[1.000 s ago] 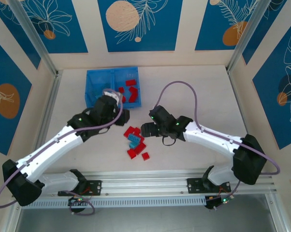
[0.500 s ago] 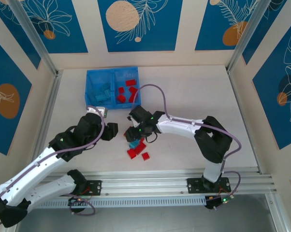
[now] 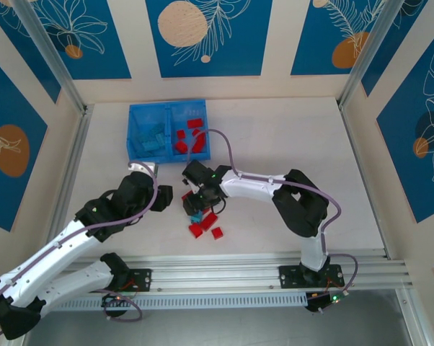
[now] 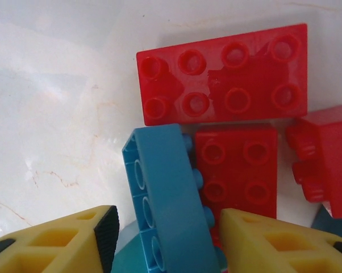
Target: Sort the legos into containers by color
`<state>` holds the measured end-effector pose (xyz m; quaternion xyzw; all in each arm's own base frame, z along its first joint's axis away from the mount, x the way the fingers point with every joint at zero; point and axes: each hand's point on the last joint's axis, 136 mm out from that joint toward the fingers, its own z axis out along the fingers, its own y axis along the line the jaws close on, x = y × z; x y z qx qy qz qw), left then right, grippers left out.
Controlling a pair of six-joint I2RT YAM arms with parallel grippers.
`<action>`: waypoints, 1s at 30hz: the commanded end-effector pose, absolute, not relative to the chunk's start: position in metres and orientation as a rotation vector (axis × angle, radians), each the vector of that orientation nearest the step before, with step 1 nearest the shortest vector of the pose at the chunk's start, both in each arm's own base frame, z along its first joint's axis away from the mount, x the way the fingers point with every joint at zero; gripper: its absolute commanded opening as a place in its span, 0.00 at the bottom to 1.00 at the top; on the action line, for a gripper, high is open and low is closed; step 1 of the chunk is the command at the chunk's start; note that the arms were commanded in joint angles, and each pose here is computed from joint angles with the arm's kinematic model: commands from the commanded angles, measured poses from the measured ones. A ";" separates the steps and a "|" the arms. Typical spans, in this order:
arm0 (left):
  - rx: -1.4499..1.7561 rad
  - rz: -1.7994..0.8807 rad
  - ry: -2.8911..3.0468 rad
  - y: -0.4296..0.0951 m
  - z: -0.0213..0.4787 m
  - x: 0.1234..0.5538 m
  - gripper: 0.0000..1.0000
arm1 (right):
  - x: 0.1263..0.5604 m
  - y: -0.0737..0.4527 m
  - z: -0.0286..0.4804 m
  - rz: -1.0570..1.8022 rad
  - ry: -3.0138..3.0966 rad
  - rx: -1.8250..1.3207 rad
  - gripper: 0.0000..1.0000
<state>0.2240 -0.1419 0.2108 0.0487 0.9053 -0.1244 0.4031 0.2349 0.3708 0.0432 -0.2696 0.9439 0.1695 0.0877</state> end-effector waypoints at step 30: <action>-0.086 -0.152 2.183 -0.091 0.227 0.220 0.70 | 0.254 0.393 0.155 0.491 2.486 -0.793 0.29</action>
